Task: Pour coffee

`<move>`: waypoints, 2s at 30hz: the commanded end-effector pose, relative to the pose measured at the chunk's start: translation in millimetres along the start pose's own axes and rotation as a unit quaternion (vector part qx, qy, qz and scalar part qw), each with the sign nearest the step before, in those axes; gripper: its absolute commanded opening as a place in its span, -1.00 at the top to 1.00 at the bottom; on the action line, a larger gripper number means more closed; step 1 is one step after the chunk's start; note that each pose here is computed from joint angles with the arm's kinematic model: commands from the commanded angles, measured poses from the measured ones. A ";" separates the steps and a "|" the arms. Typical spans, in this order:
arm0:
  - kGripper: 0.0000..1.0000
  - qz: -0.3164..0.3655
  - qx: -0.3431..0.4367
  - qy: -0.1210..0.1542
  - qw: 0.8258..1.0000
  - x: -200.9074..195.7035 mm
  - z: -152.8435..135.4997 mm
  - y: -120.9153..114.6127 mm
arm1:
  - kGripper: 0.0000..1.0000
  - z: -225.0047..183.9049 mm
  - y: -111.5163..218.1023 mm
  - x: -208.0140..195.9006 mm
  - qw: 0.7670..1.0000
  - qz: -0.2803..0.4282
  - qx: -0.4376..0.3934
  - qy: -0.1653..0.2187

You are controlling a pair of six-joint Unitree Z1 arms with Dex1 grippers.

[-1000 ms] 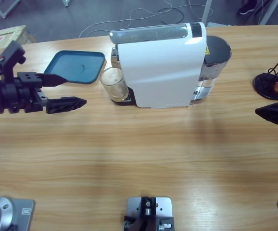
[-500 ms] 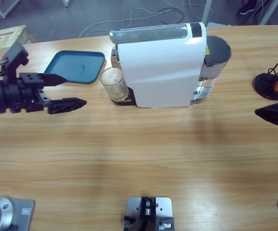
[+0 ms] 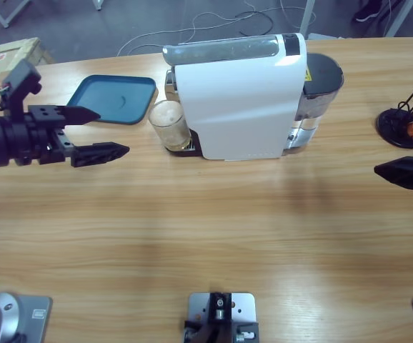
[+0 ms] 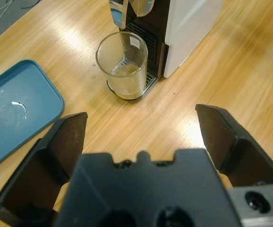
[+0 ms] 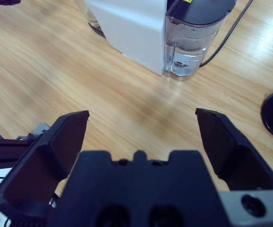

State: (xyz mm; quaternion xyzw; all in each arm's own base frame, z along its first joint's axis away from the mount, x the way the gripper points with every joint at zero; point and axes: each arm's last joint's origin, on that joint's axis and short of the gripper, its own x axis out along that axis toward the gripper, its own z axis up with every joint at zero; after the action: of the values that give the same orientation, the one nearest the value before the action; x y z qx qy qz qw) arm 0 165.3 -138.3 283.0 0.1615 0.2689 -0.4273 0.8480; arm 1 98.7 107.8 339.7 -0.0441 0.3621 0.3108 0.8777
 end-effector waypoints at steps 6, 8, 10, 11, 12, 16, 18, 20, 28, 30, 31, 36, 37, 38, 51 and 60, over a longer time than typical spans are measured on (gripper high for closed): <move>-0.99 -0.021 0.001 0.015 1.000 20.9 -6.0 -0.4 | -1.00 8.2 6.1 21.3 0.999 0.001 -0.006 0.034; -0.99 -0.022 0.001 0.016 1.000 21.6 -6.6 -0.4 | -1.00 6.7 5.8 21.8 0.999 0.001 -0.006 0.035; -0.99 -0.023 0.002 0.016 1.000 21.8 -6.3 -0.4 | -1.00 5.5 5.4 21.7 0.999 0.000 -0.006 0.034; -0.99 -0.023 0.002 0.016 1.000 22.2 -5.9 -0.2 | -1.00 6.1 5.6 21.5 0.999 0.001 -0.006 0.032; -0.99 -0.023 0.002 0.016 1.000 22.6 -5.7 -0.1 | -1.00 6.7 5.7 21.4 0.999 0.001 -0.006 0.031; -0.99 -0.023 0.001 0.020 1.000 24.6 -6.8 0.2 | -1.00 6.7 5.7 20.3 1.000 0.003 -0.005 0.030; -0.99 -0.024 0.000 0.024 0.999 26.9 -8.2 0.4 | -1.00 4.3 4.8 18.0 1.000 0.003 -0.004 0.029; -0.99 -0.022 0.001 0.034 0.999 32.9 -10.1 1.7 | -1.00 2.2 4.0 14.9 1.000 0.002 -0.004 0.030; -0.99 -0.013 0.027 0.023 0.999 89.3 -13.2 19.9 | -1.00 -3.9 1.3 2.3 0.999 -0.002 -0.004 0.050; -0.99 -0.009 0.035 0.011 0.999 100.6 -12.8 24.2 | -1.00 -4.2 1.6 1.5 0.998 0.000 -0.004 0.055; -0.99 -0.007 0.038 0.003 0.999 107.8 -13.0 27.0 | -1.00 -4.5 1.7 1.0 0.998 0.002 -0.003 0.057; -0.99 -0.015 0.042 -0.012 0.999 129.3 -16.4 31.7 | -1.00 -7.3 1.3 -0.3 0.998 0.006 -0.001 0.063; -0.99 -0.025 0.043 -0.015 0.999 132.7 -17.5 31.3 | -1.00 -7.5 1.3 0.3 0.998 0.005 -0.001 0.064; -0.99 -0.033 0.044 -0.017 0.998 135.7 -18.8 30.9 | -1.00 -7.8 1.3 1.0 0.998 0.005 -0.001 0.066; 0.08 -0.047 0.047 -0.029 0.997 157.0 -27.2 32.5 | -1.00 -9.8 1.0 -1.9 0.997 0.008 0.000 0.071; 1.00 -0.028 0.040 -0.029 0.998 136.4 -32.3 34.8 | -1.00 -10.8 0.6 -2.4 0.998 0.008 0.003 0.069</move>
State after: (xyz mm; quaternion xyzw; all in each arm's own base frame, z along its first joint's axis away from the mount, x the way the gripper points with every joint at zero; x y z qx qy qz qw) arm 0 258.5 -206.9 187.8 0.1723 0.2067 -0.4826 0.8335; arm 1 98.8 110.0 333.4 -0.0700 0.4228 0.3032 0.8511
